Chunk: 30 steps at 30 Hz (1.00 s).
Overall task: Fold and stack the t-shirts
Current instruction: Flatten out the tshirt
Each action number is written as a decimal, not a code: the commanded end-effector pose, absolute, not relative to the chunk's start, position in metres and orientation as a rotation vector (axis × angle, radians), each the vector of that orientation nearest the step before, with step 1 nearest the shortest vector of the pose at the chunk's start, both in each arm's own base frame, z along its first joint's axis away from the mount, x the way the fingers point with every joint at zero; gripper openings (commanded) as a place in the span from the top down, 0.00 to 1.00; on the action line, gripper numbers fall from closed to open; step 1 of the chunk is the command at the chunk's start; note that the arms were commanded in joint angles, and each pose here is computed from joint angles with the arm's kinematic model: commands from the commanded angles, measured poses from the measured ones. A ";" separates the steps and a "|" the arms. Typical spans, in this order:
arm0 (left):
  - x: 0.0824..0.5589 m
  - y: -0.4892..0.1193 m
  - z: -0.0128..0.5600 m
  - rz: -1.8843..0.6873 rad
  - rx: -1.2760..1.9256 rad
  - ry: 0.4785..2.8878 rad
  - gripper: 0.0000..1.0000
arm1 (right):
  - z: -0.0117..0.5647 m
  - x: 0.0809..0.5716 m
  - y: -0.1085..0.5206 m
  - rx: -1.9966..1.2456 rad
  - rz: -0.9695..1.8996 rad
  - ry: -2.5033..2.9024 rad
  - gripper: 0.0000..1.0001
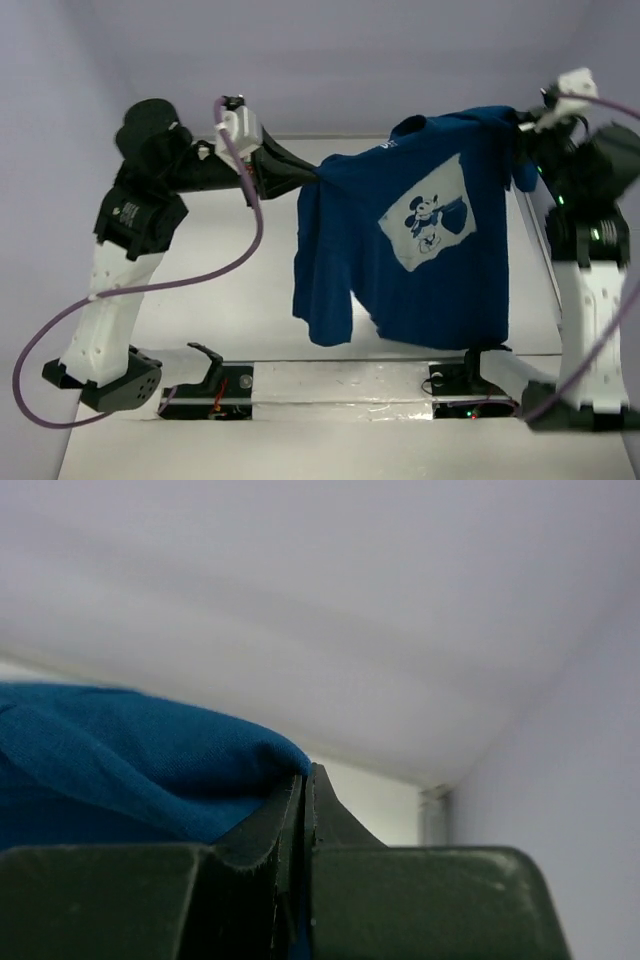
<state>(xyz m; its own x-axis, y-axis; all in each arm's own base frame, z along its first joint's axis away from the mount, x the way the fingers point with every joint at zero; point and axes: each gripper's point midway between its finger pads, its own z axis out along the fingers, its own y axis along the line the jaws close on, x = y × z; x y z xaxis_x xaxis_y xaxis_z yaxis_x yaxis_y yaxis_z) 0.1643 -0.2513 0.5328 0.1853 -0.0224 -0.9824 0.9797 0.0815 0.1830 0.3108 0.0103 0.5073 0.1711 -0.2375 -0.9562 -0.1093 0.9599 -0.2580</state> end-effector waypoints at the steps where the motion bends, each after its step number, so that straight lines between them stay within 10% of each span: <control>1: 0.196 -0.260 0.499 -0.966 1.235 1.141 1.00 | 0.466 0.387 0.024 -0.356 0.038 1.554 1.00; 14: 0.327 -0.214 0.332 -0.585 1.098 1.548 1.00 | 0.301 0.569 0.110 -0.524 0.274 1.975 1.00; 30: 0.399 -0.141 0.198 -0.394 0.885 1.880 1.00 | 0.233 0.539 0.151 -0.610 0.074 2.126 0.74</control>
<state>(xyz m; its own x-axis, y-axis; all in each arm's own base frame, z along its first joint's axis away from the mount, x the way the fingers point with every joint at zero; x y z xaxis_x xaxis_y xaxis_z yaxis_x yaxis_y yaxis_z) 0.3784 -0.1482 0.1807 -0.3208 0.4239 -0.8470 0.7601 0.6488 0.0368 0.5415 0.1917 0.1786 -0.5528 -0.3956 -0.7334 -0.5493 0.8348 -0.0362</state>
